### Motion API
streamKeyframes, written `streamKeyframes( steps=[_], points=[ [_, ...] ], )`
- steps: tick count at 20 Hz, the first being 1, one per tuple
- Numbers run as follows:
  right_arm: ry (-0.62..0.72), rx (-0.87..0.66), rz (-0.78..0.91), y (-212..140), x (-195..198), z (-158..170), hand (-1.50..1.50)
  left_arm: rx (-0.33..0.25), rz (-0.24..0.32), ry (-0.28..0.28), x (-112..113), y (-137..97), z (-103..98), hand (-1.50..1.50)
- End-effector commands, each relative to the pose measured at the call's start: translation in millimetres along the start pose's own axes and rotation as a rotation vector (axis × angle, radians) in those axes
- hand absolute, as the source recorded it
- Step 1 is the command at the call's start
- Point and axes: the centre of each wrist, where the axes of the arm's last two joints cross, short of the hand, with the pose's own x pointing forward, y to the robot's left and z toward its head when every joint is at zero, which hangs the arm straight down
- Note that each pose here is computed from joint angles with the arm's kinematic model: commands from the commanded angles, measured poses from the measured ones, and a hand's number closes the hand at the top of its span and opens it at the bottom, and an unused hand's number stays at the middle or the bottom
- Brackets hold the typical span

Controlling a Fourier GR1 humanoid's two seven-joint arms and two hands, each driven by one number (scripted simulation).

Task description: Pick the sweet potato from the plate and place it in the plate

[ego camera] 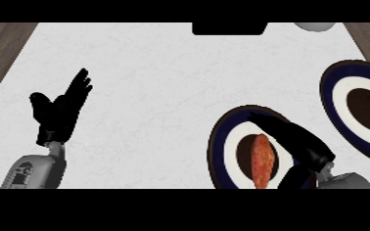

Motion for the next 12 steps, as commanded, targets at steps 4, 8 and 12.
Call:
streamKeyframes(
  steps=[4,8,12],
  points=[
    [0.016,0.053,0.049,12,-11,-11,-1.5,0.005,0.008,-0.017,1,12,14,0.0],
    [-0.017,0.135,0.091,23,16,-17,1.5,-0.013,-0.008,-0.002,13,-5,-1,0.0],
    [-0.109,0.153,0.137,4,18,-19,1.5,-0.012,0.006,-0.001,-15,4,10,0.0]
  ],
)
